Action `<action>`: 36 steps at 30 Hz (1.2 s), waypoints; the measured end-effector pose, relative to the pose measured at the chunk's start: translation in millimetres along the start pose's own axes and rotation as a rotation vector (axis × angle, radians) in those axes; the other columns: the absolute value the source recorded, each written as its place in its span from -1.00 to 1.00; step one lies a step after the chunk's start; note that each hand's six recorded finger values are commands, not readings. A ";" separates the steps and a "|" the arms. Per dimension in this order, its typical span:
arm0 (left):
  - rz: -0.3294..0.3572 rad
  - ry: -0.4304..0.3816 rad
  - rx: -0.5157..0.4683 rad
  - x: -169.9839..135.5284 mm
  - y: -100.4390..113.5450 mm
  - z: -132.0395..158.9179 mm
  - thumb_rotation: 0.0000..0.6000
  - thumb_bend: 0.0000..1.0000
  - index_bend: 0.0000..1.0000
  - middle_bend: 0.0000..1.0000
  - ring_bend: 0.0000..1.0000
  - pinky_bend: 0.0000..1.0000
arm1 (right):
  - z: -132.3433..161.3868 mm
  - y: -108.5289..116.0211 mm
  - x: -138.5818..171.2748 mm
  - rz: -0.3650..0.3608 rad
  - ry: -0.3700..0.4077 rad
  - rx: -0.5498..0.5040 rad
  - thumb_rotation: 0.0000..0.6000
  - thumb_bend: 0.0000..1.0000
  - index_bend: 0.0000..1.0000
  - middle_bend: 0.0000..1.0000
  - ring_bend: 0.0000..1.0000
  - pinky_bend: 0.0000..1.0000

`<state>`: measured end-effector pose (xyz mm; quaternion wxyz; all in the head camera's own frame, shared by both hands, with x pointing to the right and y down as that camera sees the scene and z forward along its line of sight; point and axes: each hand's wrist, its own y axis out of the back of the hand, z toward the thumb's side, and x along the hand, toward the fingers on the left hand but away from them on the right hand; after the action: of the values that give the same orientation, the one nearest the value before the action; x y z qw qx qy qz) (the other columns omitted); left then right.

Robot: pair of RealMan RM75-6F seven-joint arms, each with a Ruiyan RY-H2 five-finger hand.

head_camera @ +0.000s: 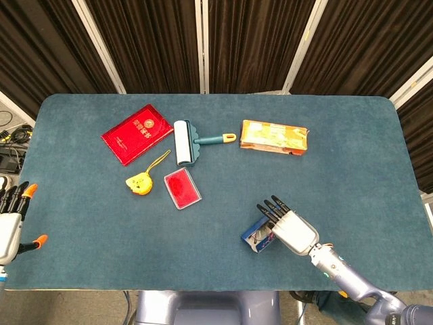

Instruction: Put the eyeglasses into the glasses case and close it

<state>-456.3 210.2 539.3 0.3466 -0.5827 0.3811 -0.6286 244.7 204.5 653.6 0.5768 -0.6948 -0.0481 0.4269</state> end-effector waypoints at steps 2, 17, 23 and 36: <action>-0.003 0.001 0.002 0.4 -1.0 0.3 1.00 -1.00 -1.00 -1.00 -1.00 -1.00 | 2.1 -2.5 -2.0 0.011 0.004 0.011 1.00 -0.04 0.37 -0.90 -1.00 -1.00; -0.008 0.017 0.006 2.6 -2.8 -3.9 1.00 -1.00 -1.00 -1.00 -1.00 -1.00 | 9.7 -9.5 -13.6 0.039 0.014 0.067 1.00 -0.04 0.34 -0.91 -1.00 -1.00; -0.010 0.018 0.006 3.0 -3.3 -3.9 1.00 -1.00 -1.00 -1.00 -1.00 -1.00 | 12.8 -11.2 -20.6 0.037 0.011 0.087 1.00 -0.04 0.32 -0.91 -1.00 -1.00; -0.013 0.023 0.007 4.4 -4.2 -5.1 1.00 -1.00 -1.00 -1.00 -1.00 -1.00 | 17.0 -0.5 -29.9 -0.035 -0.032 0.077 1.00 -0.97 -1.00 -1.00 -1.00 -1.00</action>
<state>-461.8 208.7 544.9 0.3401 -0.5767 0.3792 -0.6387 215.1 200.8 670.7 0.6096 -0.6642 -0.0530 0.4294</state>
